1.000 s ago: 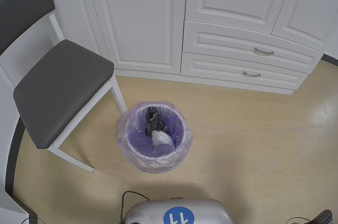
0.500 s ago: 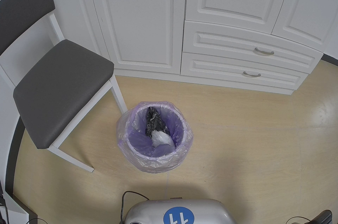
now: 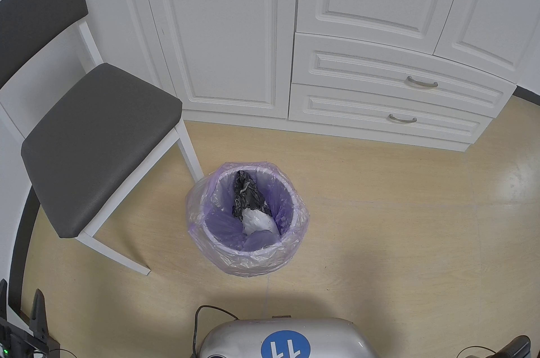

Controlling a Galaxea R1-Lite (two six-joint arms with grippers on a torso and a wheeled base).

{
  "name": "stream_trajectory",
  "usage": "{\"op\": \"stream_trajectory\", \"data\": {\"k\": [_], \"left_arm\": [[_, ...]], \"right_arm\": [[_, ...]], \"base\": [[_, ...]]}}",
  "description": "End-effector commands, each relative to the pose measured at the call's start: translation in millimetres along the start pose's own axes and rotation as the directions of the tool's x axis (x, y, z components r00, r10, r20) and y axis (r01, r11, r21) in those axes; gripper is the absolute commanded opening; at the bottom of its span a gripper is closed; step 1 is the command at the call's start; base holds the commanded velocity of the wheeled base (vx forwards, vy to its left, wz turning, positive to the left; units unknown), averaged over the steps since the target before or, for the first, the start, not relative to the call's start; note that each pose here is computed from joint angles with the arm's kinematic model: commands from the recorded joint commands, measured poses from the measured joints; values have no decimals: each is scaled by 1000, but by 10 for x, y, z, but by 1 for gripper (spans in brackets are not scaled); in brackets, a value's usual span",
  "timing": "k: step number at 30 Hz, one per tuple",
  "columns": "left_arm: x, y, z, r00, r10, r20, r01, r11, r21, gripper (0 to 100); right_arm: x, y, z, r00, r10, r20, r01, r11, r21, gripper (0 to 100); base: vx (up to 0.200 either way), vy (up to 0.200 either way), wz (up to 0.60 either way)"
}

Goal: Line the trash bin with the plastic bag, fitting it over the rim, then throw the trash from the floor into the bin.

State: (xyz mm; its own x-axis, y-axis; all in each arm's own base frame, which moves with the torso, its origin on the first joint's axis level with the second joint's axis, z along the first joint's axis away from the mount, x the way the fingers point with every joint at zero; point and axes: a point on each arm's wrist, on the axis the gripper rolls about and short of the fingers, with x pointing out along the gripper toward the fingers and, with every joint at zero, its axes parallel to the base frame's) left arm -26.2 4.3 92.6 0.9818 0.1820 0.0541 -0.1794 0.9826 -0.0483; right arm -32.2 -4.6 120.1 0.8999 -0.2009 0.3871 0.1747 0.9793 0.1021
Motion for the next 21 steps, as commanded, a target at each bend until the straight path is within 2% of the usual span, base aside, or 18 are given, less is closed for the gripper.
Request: {"op": "stream_trajectory", "data": {"k": [1, 3, 5, 7, 8, 11, 14, 16, 18, 19, 20, 21], "left_arm": [[14, -3, -104, 1000, -16, -23, 16, 1000, -4, 100], [13, -7, -110, 999, -34, -32, 34, 999, -2, 100], [17, -19, -131, 996, -88, -29, 88, 996, -12, 100], [17, -24, -136, 993, -109, -44, 108, 994, -13, 100], [21, -36, -166, 985, -163, -58, 163, 987, -1, 100], [18, -35, -169, 985, -163, -58, 165, 985, 39, 100], [19, -36, -171, 985, -163, -61, 165, 986, 37, 100], [20, -35, -169, 985, -160, -60, 162, 987, 24, 100], [20, -35, -169, 985, -160, -60, 162, 987, 24, 100], [20, -35, -169, 985, -160, -60, 162, 987, 24, 100], [19, -35, -169, 985, -161, -60, 163, 986, 27, 100], [19, -35, -169, 985, -161, -60, 163, 986, 27, 100]], "right_arm": [[-14, 2, -122, 996, 34, -78, -34, 999, -5, 0], [-20, 0, -176, 991, 32, -130, -35, 999, -23, 0], [-27, -3, -222, 984, 28, -175, -34, 999, -33, 0], [-30, -4, -236, 982, 27, -188, -34, 999, -34, 0], [-41, -9, -288, 971, 17, -238, -28, 999, -44, 0], [-65, -16, -371, 948, 9, -318, -29, 998, -59, 0], [-68, -15, -381, 944, 20, -329, -41, 998, -57, 0], [-69, -5, -383, 941, 58, -333, -78, 996, -47, 0], [-78, 9, -399, 927, 123, -354, -137, 990, -14, 0], [-78, 9, -399, 927, 123, -354, -137, 990, -14, 0], [-94, 14, -436, 906, 162, -391, -188, 982, -28, 0], [-99, 15, -447, 900, 168, -402, -200, 979, -38, 0]], "base": [[0, 0, 0], [0, 0, 0], [0, 0, 0], [0, 0, 0], [0, 0, 0], [0, 0, 0], [0, 0, 0], [0, 0, 0], [0, 0, 0], [0, 0, 0], [0, 0, 0], [0, 0, 0]]}}
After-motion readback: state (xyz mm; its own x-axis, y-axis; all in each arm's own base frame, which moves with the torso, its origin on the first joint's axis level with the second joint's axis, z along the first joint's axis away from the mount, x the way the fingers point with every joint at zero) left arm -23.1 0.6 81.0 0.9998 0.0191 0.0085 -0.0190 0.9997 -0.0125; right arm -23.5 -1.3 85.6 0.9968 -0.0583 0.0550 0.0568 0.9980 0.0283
